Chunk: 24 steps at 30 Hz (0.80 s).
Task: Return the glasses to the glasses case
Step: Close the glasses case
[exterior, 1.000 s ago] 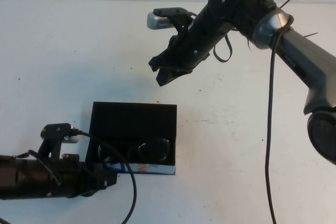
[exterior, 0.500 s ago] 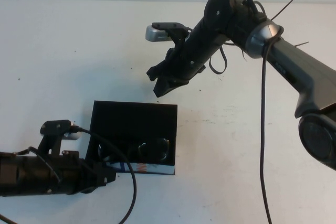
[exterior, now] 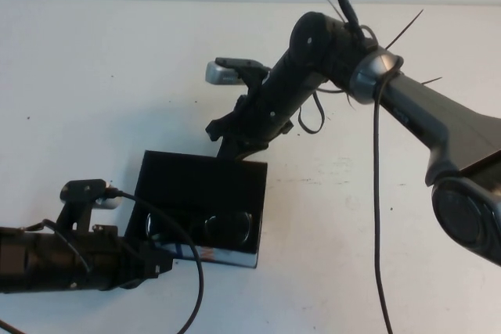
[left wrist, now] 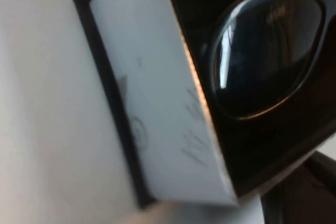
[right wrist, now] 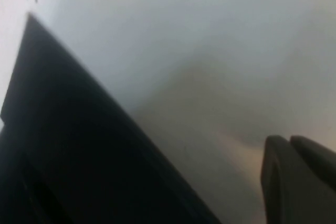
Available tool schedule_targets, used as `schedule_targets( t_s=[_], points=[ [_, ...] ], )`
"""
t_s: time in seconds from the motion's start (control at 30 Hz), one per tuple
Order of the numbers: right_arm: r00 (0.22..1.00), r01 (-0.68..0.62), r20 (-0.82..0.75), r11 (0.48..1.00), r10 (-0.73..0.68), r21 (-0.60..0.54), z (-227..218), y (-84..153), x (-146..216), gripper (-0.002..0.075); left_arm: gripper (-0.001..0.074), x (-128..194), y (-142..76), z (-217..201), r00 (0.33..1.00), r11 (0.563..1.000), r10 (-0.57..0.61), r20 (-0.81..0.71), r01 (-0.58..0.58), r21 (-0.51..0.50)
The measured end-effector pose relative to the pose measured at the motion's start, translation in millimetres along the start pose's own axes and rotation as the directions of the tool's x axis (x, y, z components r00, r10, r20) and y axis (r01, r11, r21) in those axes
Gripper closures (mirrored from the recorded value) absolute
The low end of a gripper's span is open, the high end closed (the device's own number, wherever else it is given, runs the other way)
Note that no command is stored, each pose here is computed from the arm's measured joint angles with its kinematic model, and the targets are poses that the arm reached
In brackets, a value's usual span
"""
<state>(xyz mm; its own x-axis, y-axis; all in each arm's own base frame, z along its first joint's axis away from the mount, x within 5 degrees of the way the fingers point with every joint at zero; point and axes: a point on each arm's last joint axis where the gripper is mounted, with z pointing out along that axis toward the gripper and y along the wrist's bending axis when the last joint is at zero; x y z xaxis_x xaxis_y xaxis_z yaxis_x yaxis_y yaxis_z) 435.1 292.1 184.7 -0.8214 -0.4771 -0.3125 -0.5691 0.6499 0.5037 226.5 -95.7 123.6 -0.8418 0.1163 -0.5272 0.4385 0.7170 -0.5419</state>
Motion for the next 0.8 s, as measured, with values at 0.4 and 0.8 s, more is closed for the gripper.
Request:
schedule_targets(
  t_s=[0.4, 0.8],
  points=[
    [0.998, 0.053, -0.018, 0.998, -0.054, -0.038, -17, 40, 13, 0.0737, 0.0738, 0, 0, 0, 1.000, 1.000, 0.003, -0.004, -0.003, -0.005],
    [0.984, 0.110, -0.135, 0.991, -0.120, -0.078, -13, 81, 52, 0.0737, 0.0738, -1, 2, -3, 1.000, 0.999, -0.020, 0.002, 0.020, -0.047]
  ],
)
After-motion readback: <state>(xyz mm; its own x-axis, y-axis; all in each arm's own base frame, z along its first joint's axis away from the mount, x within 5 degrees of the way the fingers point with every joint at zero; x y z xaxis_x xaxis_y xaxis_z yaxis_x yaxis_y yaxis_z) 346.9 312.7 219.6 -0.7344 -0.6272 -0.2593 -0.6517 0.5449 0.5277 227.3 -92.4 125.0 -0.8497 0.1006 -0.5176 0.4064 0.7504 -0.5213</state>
